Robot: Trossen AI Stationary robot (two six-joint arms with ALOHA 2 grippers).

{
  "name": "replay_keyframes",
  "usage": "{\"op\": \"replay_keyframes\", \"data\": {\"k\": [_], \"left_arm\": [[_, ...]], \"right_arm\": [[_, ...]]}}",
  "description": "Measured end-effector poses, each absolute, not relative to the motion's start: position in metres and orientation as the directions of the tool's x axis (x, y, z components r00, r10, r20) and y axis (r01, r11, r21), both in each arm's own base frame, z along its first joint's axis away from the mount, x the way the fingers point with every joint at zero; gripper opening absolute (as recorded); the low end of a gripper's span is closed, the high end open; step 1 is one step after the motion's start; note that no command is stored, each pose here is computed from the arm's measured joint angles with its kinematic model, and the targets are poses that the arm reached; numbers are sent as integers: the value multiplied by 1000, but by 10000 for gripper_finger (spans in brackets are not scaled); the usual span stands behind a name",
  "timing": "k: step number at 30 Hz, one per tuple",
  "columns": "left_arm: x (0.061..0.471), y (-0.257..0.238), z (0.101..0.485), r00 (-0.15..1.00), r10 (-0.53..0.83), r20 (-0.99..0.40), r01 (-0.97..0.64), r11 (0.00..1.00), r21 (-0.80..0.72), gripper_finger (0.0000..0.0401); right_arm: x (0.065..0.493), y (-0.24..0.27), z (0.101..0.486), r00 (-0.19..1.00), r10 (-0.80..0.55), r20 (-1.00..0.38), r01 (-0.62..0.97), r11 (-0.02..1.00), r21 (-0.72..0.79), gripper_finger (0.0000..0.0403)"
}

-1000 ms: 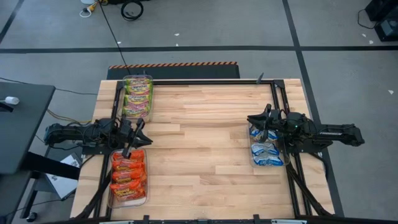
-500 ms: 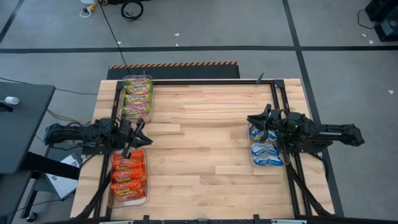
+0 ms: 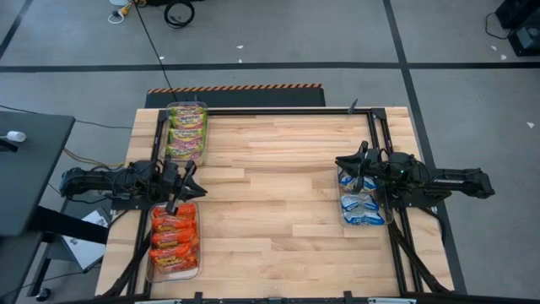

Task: Sort Maruchan noodles
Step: Return to Home Position

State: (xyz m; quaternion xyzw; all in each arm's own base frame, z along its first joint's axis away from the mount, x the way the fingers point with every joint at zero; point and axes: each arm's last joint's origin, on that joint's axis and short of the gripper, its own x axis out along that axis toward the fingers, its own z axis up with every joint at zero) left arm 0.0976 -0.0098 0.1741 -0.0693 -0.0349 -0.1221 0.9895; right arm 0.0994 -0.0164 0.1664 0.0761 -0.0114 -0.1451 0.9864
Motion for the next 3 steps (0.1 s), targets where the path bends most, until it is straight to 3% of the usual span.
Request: {"op": "replay_keyframes", "data": {"k": [3], "left_arm": [[98, -10, 174, 968, -237, 86, 246, 961, -128, 41]], "right_arm": [[99, -16, 166, 958, -288, 0, 285, 946, 153, 71]]}}
